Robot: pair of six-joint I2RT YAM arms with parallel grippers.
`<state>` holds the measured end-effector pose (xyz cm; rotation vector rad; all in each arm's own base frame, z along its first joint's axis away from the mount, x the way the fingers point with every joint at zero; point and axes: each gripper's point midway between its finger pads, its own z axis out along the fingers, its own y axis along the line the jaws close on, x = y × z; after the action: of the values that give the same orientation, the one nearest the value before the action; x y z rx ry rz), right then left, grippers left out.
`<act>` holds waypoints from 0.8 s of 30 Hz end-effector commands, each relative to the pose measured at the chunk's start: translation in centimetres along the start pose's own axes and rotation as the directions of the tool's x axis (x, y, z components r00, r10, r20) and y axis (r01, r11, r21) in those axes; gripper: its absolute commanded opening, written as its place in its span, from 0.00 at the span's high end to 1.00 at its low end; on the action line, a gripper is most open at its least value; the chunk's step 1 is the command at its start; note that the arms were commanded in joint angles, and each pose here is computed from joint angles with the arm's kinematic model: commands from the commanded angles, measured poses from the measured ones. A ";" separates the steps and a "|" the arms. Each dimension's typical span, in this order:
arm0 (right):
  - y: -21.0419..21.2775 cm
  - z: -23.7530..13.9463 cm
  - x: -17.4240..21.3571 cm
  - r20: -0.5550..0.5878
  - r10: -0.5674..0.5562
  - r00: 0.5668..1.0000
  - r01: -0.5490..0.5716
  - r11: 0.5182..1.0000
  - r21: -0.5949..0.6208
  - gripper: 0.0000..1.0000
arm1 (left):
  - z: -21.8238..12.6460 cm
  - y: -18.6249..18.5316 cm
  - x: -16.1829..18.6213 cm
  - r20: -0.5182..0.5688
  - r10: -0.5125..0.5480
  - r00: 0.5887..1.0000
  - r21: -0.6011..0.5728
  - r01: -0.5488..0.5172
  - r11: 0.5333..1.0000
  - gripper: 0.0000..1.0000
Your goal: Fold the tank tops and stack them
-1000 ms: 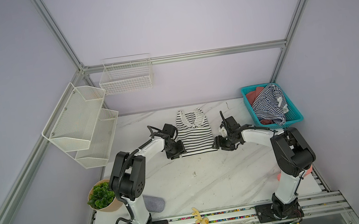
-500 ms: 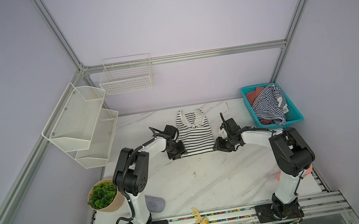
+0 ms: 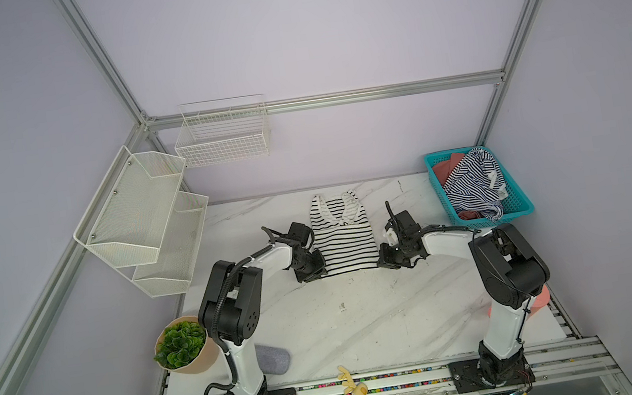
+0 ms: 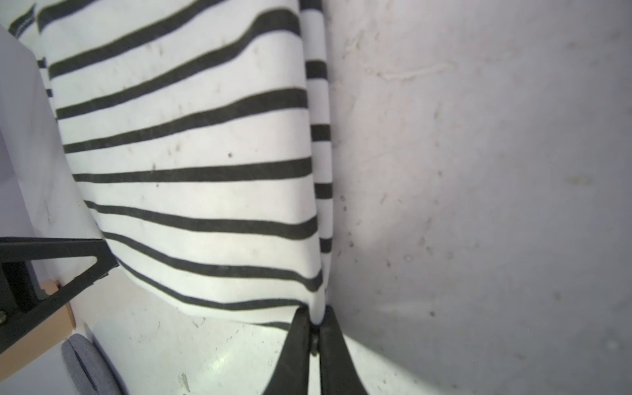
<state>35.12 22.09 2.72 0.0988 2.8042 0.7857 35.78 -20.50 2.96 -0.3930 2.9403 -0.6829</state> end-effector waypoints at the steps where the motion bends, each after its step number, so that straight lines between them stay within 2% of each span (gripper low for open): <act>1: -0.5 0.0 1.1 -0.025 0.008 1.000 -0.007 1.000 0.028 1.00 | -0.8 0.1 0.6 0.006 -0.009 1.000 0.017 0.009 1.000 0.83; 3: -0.4 -0.4 1.1 -0.017 0.006 1.000 -0.006 1.000 0.023 1.00 | -1.1 0.0 0.8 0.007 -0.009 1.000 0.024 0.009 1.000 0.89; 5: -0.2 -0.8 1.4 -0.011 0.002 1.000 -0.002 1.000 0.021 1.00 | -1.5 0.0 1.1 0.009 -0.008 1.000 0.030 0.008 1.000 0.99; 6: -0.3 -1.1 1.6 -0.008 0.002 1.000 -0.002 1.000 0.023 1.00 | -1.7 0.0 1.2 0.011 -0.005 1.000 0.033 0.005 0.999 1.00; 11: 0.3 -2.2 3.4 0.003 -0.006 1.000 0.006 1.000 -0.003 1.00 | -3.0 0.2 2.8 0.017 -0.008 1.000 0.045 0.007 0.999 1.00; 17: 1.7 -3.8 7.1 0.021 0.000 1.000 0.001 0.999 -0.050 1.00 | -4.0 0.7 6.8 0.006 -0.006 1.000 0.045 0.006 0.999 1.00; 24: 3.6 -8.6 9.7 0.122 0.068 0.990 -0.049 0.987 -0.150 1.00 | -5.9 0.6 10.9 0.024 -0.024 0.999 0.073 0.022 0.997 1.00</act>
<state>23.82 22.22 7.91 0.0981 2.6950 0.9220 25.33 -20.80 6.90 -0.3542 2.9135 -0.7600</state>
